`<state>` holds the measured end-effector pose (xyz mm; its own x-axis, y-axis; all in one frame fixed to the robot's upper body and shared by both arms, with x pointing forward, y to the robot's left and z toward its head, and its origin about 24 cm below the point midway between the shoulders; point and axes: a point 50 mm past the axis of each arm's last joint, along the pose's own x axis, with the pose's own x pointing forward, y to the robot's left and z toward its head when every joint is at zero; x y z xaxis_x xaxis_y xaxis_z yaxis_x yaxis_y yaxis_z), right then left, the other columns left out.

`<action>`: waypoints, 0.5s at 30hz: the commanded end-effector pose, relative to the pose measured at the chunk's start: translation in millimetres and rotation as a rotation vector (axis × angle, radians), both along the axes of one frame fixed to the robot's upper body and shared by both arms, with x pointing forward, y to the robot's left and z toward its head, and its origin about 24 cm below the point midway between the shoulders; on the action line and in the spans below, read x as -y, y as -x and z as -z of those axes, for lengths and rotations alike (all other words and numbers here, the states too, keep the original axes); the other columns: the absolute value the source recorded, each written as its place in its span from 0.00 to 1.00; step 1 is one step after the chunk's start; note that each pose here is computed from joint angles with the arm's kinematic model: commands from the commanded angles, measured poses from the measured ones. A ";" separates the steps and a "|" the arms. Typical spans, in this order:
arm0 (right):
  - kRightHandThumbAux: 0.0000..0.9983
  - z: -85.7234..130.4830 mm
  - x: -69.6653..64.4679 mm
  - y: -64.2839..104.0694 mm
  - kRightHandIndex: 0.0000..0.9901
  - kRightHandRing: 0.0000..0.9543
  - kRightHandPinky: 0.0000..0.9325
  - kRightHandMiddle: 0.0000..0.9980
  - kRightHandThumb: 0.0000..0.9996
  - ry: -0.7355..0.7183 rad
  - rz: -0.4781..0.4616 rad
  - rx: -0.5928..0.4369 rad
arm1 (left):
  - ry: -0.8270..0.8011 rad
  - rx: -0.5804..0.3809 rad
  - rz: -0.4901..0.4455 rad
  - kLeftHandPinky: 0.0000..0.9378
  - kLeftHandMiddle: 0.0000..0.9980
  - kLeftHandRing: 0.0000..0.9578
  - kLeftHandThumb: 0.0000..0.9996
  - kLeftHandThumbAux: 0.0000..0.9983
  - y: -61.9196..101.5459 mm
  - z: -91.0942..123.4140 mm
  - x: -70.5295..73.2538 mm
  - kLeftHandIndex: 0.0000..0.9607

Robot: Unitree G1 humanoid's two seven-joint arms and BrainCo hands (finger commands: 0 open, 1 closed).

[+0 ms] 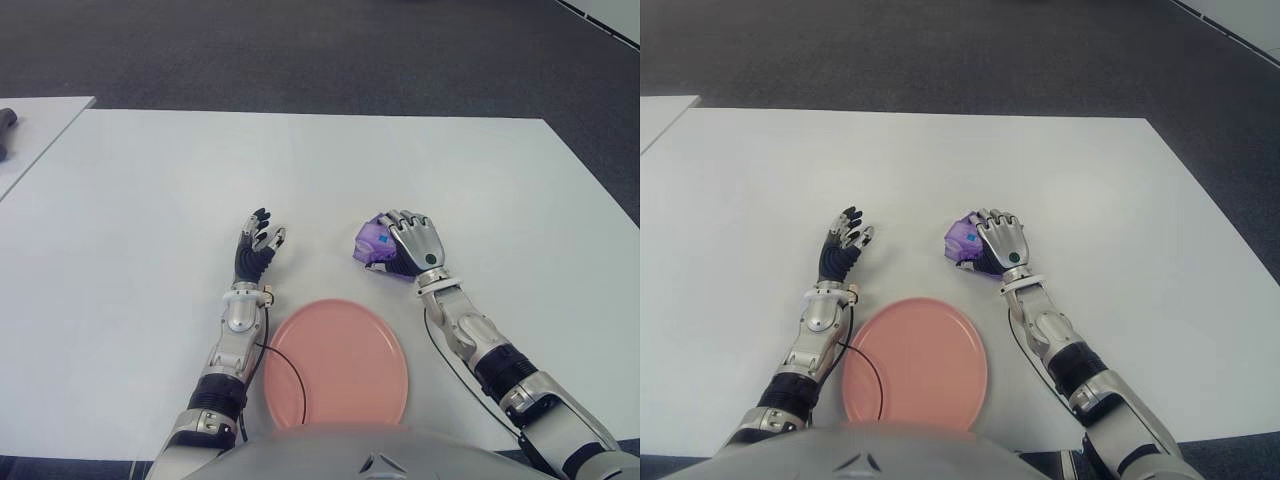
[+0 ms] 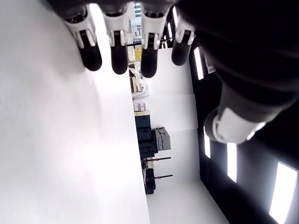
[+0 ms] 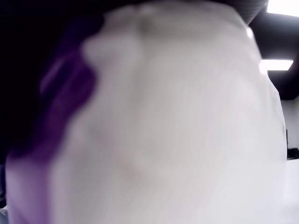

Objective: Put the tissue paper into the plate.

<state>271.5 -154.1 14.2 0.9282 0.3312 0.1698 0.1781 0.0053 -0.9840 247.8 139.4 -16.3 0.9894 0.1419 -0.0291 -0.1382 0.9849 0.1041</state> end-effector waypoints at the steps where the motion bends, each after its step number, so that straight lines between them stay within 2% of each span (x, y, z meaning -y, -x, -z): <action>1: 0.68 34.1 3.9 23.5 0.41 0.80 0.77 0.52 0.85 0.044 -0.005 -0.211 | 0.001 -0.038 0.001 0.16 0.16 0.14 0.31 0.64 3.7 6.4 -1.6 0.14; 9: 0.68 32.9 3.7 23.3 0.41 0.79 0.76 0.51 0.85 0.042 -0.007 -0.202 | -0.003 -0.038 0.005 0.15 0.15 0.13 0.30 0.63 3.6 6.5 -1.4 0.13; 12: 0.68 32.5 3.7 23.3 0.41 0.81 0.82 0.52 0.85 0.034 -0.006 -0.195 | -0.003 -0.038 0.003 0.16 0.15 0.14 0.30 0.63 3.5 6.4 -1.3 0.13; 15: 0.68 32.2 3.3 23.0 0.41 0.82 0.83 0.52 0.85 0.024 -0.005 -0.186 | -0.002 -0.039 0.003 0.17 0.15 0.14 0.30 0.63 3.1 6.4 -1.5 0.13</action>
<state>271.6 -153.8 16.2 0.9266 0.3345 0.1720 0.1779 0.0132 -0.9840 248.1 139.3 -16.1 0.9895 0.1416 -0.0284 -0.1380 0.9850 0.1038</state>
